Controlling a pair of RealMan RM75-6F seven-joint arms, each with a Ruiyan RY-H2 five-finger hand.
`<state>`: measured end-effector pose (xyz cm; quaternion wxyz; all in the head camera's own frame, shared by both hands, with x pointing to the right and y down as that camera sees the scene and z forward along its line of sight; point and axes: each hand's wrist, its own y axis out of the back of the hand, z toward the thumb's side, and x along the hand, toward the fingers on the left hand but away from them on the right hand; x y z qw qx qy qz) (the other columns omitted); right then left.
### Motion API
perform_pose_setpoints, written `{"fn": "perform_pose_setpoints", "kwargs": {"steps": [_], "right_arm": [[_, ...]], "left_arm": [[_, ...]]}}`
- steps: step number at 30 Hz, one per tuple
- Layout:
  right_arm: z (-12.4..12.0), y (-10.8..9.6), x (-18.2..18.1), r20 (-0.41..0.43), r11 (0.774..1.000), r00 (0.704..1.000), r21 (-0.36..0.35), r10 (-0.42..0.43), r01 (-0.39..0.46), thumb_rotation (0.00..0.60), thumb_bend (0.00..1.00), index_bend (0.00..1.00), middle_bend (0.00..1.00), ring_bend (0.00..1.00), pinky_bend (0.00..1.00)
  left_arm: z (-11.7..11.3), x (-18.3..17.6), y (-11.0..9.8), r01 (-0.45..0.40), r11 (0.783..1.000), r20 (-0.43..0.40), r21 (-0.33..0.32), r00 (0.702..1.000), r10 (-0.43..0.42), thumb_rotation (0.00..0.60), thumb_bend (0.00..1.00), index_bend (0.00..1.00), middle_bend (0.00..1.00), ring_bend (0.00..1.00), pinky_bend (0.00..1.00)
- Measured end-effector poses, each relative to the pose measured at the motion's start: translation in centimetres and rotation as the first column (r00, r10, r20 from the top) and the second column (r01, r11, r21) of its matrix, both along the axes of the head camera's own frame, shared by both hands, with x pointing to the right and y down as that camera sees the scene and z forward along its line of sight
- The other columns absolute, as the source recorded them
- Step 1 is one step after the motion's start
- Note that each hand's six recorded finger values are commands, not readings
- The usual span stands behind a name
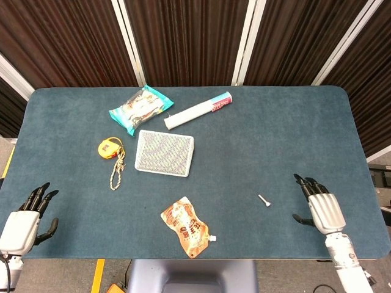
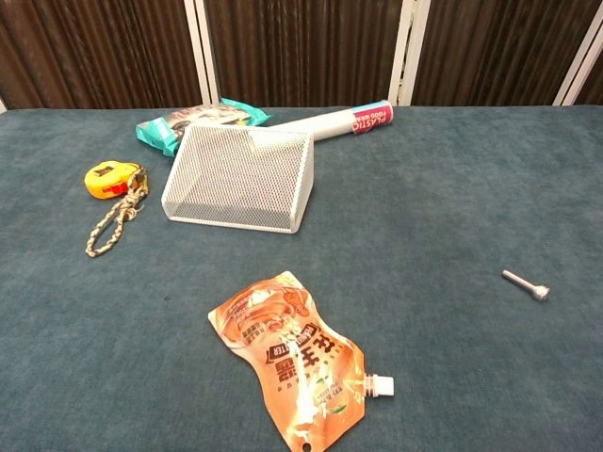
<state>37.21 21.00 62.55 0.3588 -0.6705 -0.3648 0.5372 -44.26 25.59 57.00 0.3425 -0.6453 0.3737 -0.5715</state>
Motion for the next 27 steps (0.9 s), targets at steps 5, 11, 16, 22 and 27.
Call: {"fn": "perform_pose_setpoints", "kwargs": {"steps": [5, 11, 16, 22, 27], "right_arm": [[0.7, -1.2, -2.0, -0.022, 0.999, 1.0, 0.049, -0.017, 0.018, 0.6, 0.21, 0.41, 0.69, 0.67, 0.82], [2.1, -1.8, -4.1, -0.04, 0.998, 0.998, 0.032, -0.056, 0.057, 0.6, 0.21, 0.51, 0.87, 0.86, 0.99], [3.1, -2.2, -5.5, -0.059, 0.998, 0.996, 0.003, -0.061, 0.062, 0.6, 0.23, 0.59, 0.95, 0.92, 1.0], [3.6, -2.8, -6.9, -0.092, 0.999, 0.995, -0.01, -0.046, 0.046, 0.6, 0.35, 0.62, 0.97, 0.94, 1.0], [4.3, -3.0, -7.1, -0.117, 0.999, 0.993, -0.047, -0.012, 0.007, 0.6, 0.42, 0.62, 0.98, 0.94, 1.0]], "left_arm": [[0.2, -0.2, 0.0, 0.008, 1.0, -0.002, -0.014, 1.0, -0.008, 0.6, 0.46, 0.14, 0.02, 0.07, 0.36], [0.1, -0.1, 0.1, 0.005, 1.0, -0.009, -0.019, 1.0, -0.005, 0.6, 0.46, 0.14, 0.02, 0.07, 0.36], [0.2, -0.1, 0.1, 0.004, 1.0, -0.013, -0.025, 1.0, -0.005, 0.6, 0.46, 0.14, 0.02, 0.07, 0.36], [0.2, -0.1, 0.2, 0.006, 0.999, -0.017, -0.032, 1.0, -0.006, 0.6, 0.46, 0.14, 0.02, 0.07, 0.36], [0.2, 0.0, 0.2, 0.003, 0.999, -0.021, -0.033, 1.0, -0.004, 0.6, 0.46, 0.14, 0.02, 0.07, 0.36]]}}
